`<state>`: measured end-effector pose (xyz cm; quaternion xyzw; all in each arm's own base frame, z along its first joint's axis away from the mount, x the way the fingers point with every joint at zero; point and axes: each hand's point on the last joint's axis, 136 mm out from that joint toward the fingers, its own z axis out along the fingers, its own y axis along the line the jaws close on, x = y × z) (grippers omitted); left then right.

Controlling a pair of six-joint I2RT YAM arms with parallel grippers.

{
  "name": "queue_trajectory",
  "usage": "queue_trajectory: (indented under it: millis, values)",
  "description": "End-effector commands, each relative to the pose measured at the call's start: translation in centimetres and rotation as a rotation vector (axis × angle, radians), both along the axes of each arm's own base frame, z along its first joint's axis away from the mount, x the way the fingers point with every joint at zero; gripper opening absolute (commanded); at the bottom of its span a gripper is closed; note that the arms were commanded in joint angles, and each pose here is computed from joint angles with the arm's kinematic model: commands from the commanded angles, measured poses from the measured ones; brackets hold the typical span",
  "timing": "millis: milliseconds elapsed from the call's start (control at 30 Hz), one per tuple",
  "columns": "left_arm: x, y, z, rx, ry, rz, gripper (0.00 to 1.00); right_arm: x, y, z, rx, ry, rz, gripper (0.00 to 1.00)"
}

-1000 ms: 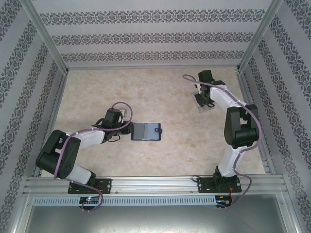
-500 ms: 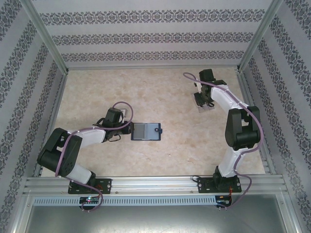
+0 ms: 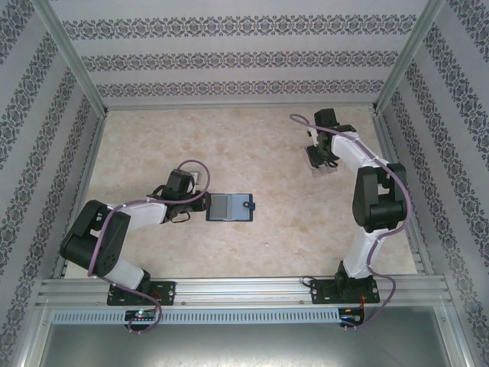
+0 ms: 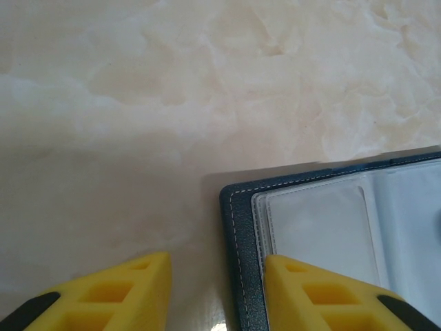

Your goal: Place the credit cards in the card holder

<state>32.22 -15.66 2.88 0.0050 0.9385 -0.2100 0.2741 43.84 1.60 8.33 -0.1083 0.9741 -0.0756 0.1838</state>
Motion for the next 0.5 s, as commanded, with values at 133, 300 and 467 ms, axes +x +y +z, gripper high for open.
queue_trajectory:
  millis: [133,300,467]
  values:
    - [0.1,-0.4,0.2,0.004,0.008,-0.011,0.41,0.3,-2.0,-1.2,-0.044,0.028,-0.057,0.52]
    - [0.0,-0.7,0.3,-0.011,0.008,-0.021,0.41,0.8,-3.8,0.7,-0.171,-0.063,-0.102,0.50]
    - [0.1,-0.8,0.4,-0.015,0.008,-0.020,0.41,1.3,-4.8,2.8,-0.228,-0.166,-0.143,0.43]
